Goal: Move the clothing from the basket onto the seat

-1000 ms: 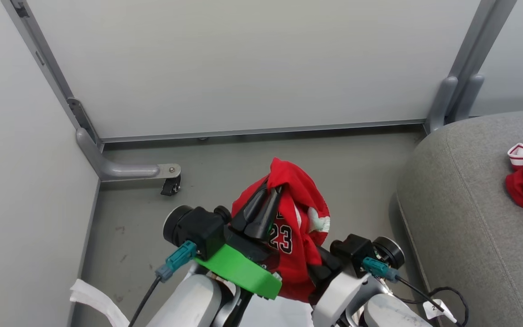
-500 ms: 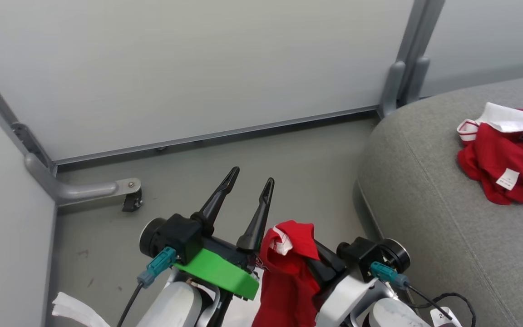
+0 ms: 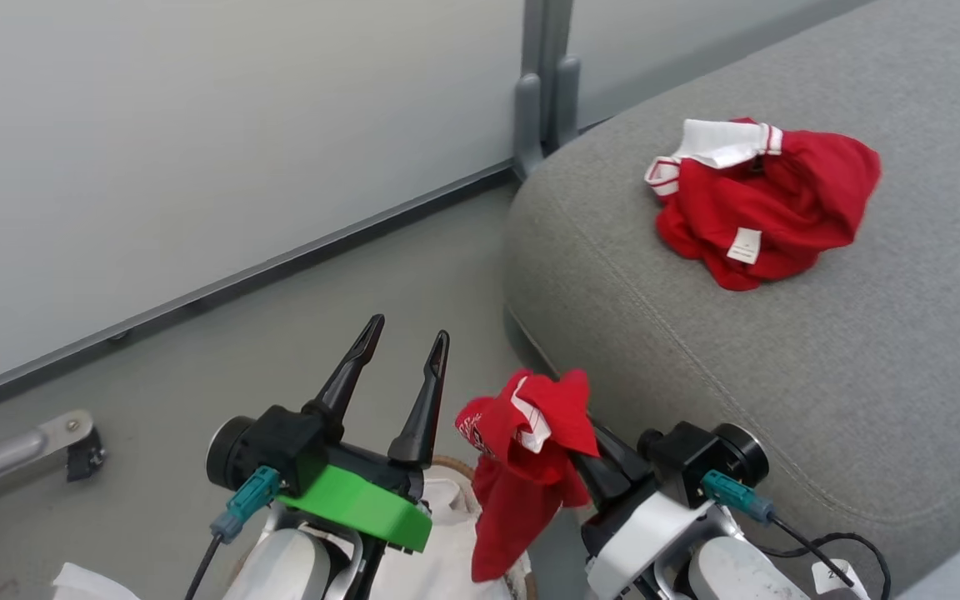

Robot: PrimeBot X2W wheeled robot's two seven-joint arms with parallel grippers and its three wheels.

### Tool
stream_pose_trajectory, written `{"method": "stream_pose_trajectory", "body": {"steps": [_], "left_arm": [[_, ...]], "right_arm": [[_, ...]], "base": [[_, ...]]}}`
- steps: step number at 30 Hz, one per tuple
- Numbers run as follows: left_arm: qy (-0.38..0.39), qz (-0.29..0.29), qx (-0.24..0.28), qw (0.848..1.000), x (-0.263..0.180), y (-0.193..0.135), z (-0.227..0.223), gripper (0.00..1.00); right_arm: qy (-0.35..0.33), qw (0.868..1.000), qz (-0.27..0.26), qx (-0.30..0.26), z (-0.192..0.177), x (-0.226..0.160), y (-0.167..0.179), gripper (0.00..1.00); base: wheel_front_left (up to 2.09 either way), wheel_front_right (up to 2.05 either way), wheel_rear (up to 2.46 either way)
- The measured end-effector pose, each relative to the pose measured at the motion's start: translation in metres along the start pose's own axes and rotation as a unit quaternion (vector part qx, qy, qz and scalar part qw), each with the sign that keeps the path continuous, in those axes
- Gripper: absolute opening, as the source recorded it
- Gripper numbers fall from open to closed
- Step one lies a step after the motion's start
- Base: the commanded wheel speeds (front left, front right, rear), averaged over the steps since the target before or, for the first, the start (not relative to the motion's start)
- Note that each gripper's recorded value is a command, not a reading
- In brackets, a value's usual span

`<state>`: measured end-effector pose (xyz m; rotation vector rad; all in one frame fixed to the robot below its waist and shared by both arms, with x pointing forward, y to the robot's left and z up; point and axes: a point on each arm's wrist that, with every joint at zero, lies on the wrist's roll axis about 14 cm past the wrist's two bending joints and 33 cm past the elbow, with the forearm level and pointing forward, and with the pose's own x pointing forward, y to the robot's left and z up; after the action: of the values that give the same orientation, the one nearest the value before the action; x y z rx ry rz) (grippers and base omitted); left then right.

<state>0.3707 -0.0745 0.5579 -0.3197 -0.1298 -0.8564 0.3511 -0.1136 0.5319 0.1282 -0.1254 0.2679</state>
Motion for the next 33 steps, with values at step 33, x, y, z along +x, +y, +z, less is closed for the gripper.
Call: {"method": "stream_pose_trajectory", "body": {"steps": [33], "left_arm": [[0.126, -0.078, -0.069, 0.987, 0.02, 0.015, -0.122, 1.0]], "right_arm": [[-0.167, 0.848, -0.147, -0.48, 0.29, 0.054, -0.196, 0.0]], "base": [[0.0, 0.0, 0.0]]}}
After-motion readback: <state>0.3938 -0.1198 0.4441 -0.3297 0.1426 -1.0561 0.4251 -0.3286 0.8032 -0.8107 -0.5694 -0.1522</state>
